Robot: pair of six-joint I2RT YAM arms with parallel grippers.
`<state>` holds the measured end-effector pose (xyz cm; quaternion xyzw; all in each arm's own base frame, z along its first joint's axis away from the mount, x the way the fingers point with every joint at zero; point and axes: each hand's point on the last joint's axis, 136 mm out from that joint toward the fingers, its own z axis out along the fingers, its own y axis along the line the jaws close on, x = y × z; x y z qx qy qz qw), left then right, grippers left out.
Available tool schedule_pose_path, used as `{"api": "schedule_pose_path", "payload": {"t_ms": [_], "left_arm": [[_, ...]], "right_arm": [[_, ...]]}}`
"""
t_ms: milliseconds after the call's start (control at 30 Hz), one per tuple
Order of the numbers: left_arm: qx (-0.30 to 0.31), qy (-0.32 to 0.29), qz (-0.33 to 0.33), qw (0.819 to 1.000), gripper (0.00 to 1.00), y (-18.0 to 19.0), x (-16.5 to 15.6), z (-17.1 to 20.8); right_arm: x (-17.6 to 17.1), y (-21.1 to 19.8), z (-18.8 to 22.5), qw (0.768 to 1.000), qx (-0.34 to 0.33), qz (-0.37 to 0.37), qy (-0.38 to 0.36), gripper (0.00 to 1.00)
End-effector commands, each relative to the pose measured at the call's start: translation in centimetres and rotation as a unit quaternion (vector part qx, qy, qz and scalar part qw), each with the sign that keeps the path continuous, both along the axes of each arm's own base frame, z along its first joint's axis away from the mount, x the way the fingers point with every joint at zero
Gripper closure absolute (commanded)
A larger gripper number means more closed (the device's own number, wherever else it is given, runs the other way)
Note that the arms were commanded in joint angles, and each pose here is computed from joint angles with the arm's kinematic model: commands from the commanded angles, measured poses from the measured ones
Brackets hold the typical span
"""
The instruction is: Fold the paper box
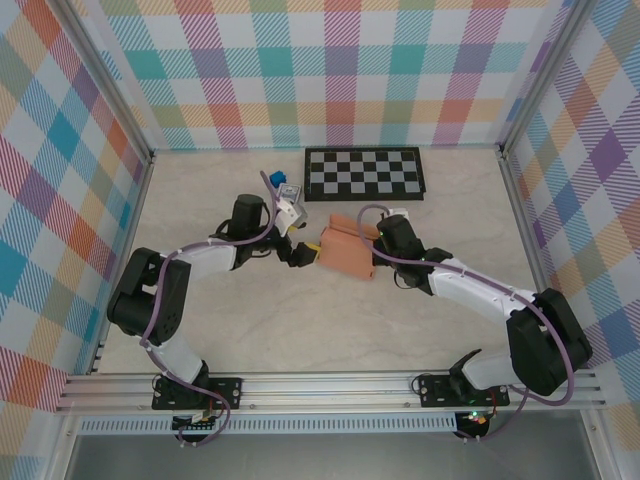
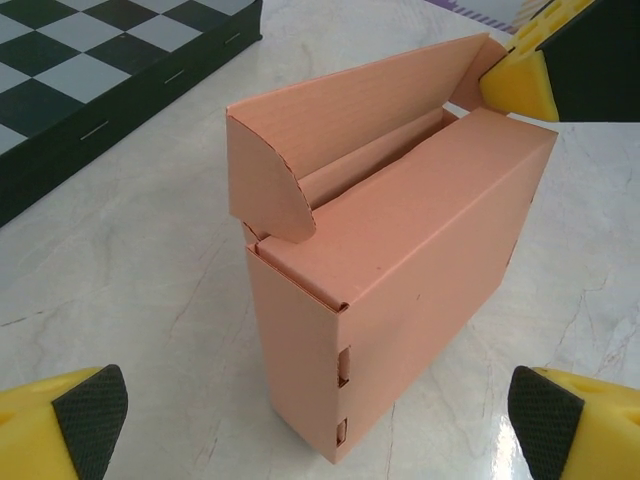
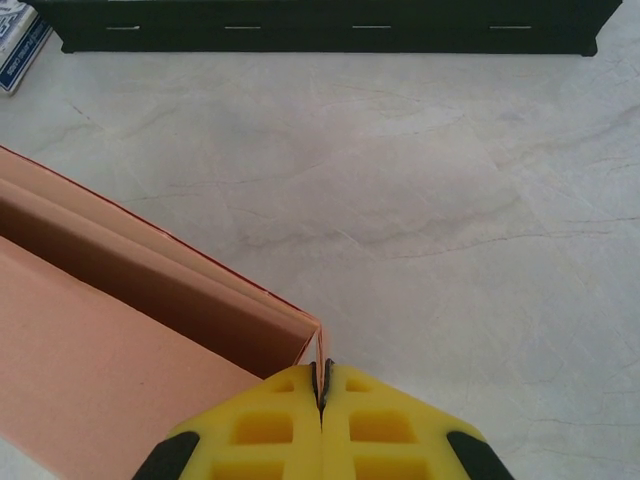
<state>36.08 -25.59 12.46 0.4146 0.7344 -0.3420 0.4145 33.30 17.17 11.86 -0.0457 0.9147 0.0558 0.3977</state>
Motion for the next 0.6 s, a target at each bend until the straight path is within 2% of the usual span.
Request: {"api": "schedule_pose_path", "payload": {"t_ms": [0,133,333,567], "left_arm": [[-0.017,0.010,-0.029,0.999,0.00,-0.4,-0.6,0.0],[-0.039,-0.034,-0.010,0.999,0.00,-1.1,-1.0,0.1],[-0.060,-0.043,0.038,0.997,0.00,-1.1,-0.7,-0.2],[-0.076,-0.026,-0.007,0.997,0.00,-3.7,-2.9,-1.5]], "right_arm": [[0.0,1.1,0.5,0.999,0.000,0.033,-0.004,1.00],[0.3,1.5,1.3,0.998,-0.003,0.054,-0.024,1.00],[0.8,2.0,2.5,0.994,-0.012,0.100,-0.049,1.00],[1.0,2.2,3.0,0.989,0.000,0.136,-0.064,1.00]]}}
